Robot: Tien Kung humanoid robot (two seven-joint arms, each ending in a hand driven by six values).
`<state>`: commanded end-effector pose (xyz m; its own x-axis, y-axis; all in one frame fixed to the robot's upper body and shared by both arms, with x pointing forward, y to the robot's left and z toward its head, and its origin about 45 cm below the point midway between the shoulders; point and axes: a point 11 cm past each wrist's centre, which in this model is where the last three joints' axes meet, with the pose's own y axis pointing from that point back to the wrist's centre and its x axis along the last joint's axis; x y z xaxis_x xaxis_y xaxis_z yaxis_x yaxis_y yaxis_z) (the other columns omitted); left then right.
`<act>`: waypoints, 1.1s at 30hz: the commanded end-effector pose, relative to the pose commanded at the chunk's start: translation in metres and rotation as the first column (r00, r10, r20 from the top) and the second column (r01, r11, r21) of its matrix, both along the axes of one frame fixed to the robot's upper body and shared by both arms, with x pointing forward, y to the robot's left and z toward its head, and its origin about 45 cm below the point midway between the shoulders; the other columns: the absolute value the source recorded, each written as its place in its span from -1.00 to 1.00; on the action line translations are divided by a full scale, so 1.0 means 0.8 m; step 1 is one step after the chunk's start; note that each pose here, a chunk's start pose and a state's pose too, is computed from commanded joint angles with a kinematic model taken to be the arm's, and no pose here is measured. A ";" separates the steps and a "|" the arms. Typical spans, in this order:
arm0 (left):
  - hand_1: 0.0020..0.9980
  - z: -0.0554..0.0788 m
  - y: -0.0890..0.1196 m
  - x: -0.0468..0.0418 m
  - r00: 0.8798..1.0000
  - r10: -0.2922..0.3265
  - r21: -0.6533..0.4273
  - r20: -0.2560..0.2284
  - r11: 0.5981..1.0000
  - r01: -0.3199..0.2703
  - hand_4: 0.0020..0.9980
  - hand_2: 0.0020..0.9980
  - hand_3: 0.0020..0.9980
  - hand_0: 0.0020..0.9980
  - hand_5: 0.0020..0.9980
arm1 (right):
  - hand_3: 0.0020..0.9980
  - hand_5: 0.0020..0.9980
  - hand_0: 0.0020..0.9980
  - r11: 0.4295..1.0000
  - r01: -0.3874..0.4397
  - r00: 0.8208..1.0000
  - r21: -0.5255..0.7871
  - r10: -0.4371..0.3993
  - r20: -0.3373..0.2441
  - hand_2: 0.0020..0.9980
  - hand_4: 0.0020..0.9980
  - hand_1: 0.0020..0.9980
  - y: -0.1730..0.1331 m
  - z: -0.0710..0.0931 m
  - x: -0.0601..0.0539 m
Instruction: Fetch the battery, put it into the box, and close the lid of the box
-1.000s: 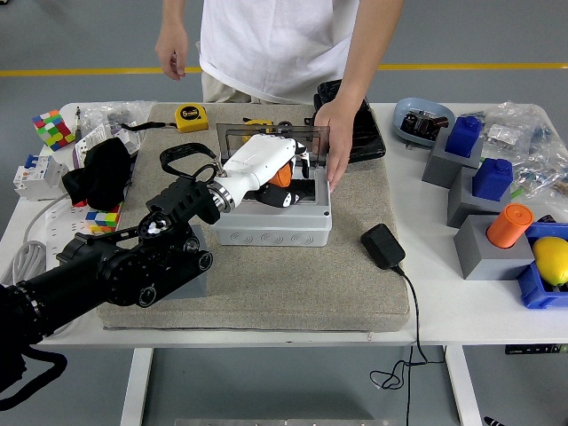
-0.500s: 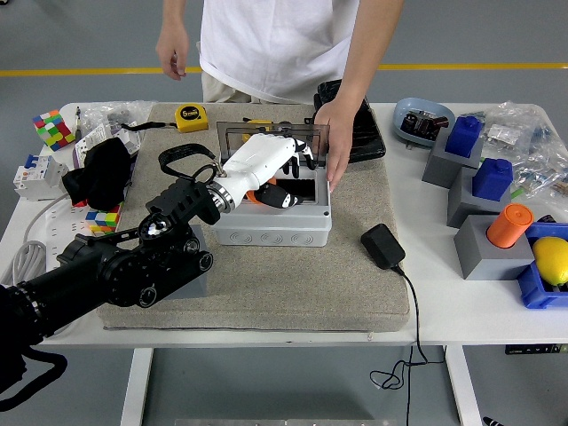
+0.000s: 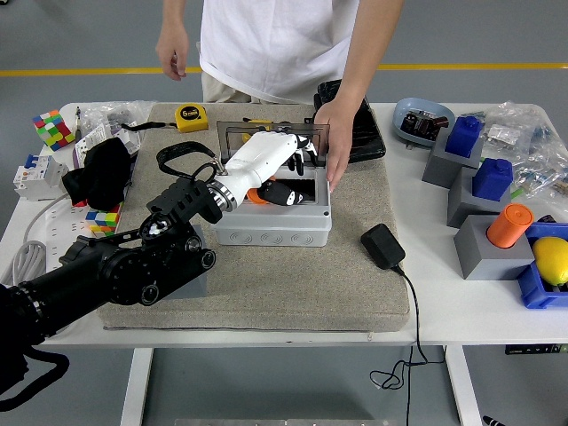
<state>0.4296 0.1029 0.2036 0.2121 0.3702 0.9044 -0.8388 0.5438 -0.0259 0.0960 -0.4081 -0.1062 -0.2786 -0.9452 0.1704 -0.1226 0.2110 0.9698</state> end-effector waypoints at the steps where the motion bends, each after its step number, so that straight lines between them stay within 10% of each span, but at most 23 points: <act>1: -0.17 0.000 -0.001 -0.001 1.000 -0.005 -0.001 0.001 1.000 0.005 0.90 -0.19 0.07 -0.27 -1.00 | 0.16 0.09 0.30 1.000 0.000 1.000 0.000 0.000 0.000 0.38 0.91 0.34 0.000 0.000 0.000; 24: -0.18 0.049 0.026 -0.032 0.998 -0.016 -0.090 0.060 0.996 0.022 0.73 -0.20 0.05 -0.29 -1.00 | 0.16 0.09 0.30 1.000 0.009 1.000 -0.004 -0.009 0.009 0.38 0.91 0.34 -0.003 0.001 0.002; 25: -0.22 0.050 0.032 -0.033 0.998 -0.007 -0.088 0.064 0.996 0.012 0.33 -0.22 -0.02 -0.27 -1.00 | 0.16 0.09 0.30 1.000 0.010 1.000 -0.004 -0.010 0.010 0.38 0.91 0.34 -0.003 0.001 0.002; 30: -0.22 0.048 0.068 -0.027 0.994 0.069 -0.059 0.089 0.996 -0.064 0.33 -0.22 -0.02 -0.27 -1.00 | 0.16 0.09 0.30 1.000 0.011 1.000 -0.007 -0.011 0.009 0.38 0.91 0.34 -0.005 0.002 0.002; 31: -0.19 0.048 0.073 -0.026 0.993 0.079 -0.055 0.092 0.996 -0.074 -0.98 -0.21 -0.04 -0.38 -1.00 | 0.16 0.09 0.30 1.000 0.011 1.000 -0.006 -0.011 0.010 0.38 0.92 0.34 -0.005 0.002 0.002; 33: -0.19 0.047 0.084 -0.023 0.989 0.099 -0.036 0.107 0.995 -0.096 -0.98 -0.21 -0.04 -0.38 -1.00 | 0.16 0.09 0.30 1.000 0.012 1.000 -0.006 -0.012 0.010 0.38 0.92 0.34 -0.005 0.002 0.002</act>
